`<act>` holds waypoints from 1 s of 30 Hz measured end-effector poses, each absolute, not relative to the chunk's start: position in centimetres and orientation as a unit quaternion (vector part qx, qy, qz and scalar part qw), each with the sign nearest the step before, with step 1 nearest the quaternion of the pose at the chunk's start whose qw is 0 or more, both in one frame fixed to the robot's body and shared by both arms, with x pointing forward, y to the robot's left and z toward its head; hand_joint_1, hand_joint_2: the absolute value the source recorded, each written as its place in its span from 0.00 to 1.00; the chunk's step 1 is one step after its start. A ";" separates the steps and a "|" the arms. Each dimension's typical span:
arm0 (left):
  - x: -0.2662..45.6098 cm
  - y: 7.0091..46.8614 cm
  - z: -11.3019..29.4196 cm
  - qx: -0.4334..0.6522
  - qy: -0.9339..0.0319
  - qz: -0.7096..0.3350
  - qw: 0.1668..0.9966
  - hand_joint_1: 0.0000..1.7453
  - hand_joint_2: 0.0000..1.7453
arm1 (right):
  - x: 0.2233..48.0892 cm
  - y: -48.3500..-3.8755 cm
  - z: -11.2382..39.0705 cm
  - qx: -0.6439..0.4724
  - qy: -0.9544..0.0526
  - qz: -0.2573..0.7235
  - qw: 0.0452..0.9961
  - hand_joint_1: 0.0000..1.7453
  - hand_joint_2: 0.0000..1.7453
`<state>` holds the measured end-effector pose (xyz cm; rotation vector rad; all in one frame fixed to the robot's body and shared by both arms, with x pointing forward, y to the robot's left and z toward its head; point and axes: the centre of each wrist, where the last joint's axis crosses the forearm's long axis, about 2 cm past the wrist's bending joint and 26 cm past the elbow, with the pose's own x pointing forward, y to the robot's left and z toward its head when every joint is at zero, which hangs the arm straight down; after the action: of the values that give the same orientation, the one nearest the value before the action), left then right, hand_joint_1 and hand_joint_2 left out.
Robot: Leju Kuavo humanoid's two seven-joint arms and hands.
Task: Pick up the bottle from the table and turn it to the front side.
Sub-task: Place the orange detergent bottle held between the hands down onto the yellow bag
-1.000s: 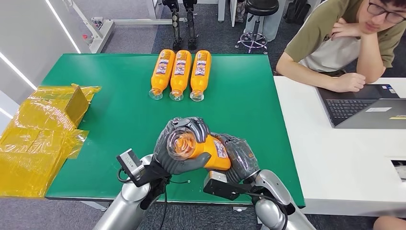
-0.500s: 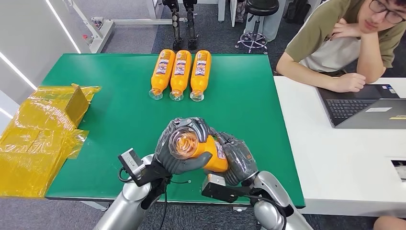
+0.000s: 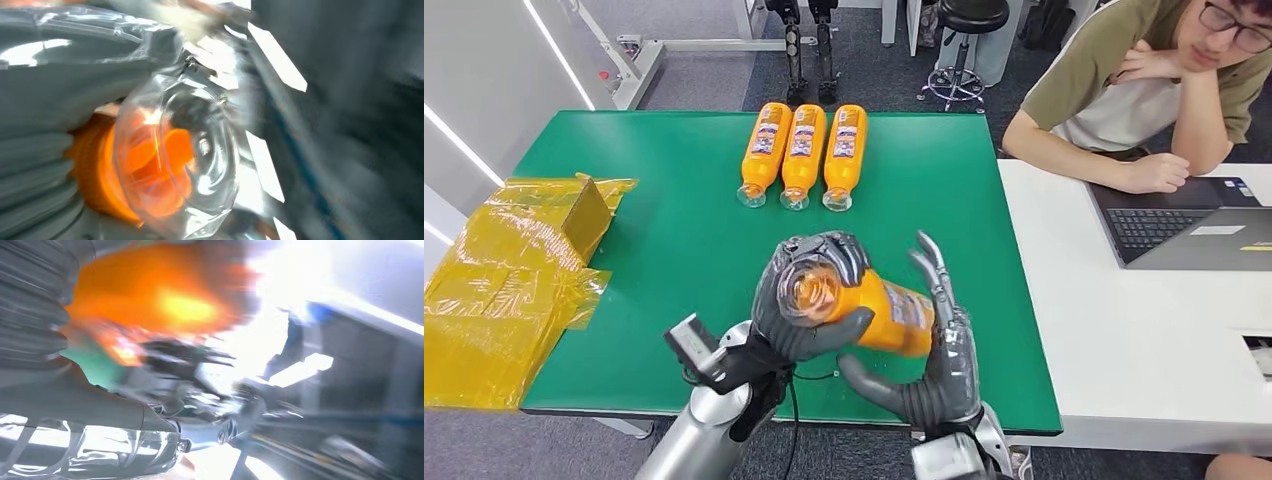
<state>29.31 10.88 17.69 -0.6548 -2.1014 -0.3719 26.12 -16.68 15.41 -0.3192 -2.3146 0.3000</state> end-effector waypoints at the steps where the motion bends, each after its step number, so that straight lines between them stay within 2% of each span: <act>1: 29.2 11.1 17.3 -0.255 -0.844 -0.145 0.449 1.00 1.00 | 26.0 -16.3 16.2 -0.122 -0.916 0.103 0.369 0.00 1.00; 7: 28.7 12.1 16.3 -0.206 -0.845 -0.149 0.471 1.00 1.00 | 25.3 -15.5 18.6 -0.119 -0.931 0.059 0.339 0.00 1.00; 13: 29.8 15.3 16.1 -0.033 -0.856 -0.185 0.482 1.00 1.00 | 24.4 -15.4 19.8 -0.122 -0.938 0.036 0.323 0.00 1.00; 16: 30.4 17.4 15.8 0.020 -0.853 -0.186 0.486 1.00 1.00 | 23.9 -15.5 19.5 -0.122 -0.938 0.029 0.323 0.00 1.00; 30: 30.7 19.2 15.5 0.048 -0.850 -0.184 0.491 1.00 1.00 | 23.5 -15.7 19.3 -0.125 -0.938 0.023 0.323 0.00 1.00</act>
<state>30.72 19.16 15.53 0.1161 -2.0648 -0.4465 23.52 -15.70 19.30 -0.3293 -2.4615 0.0603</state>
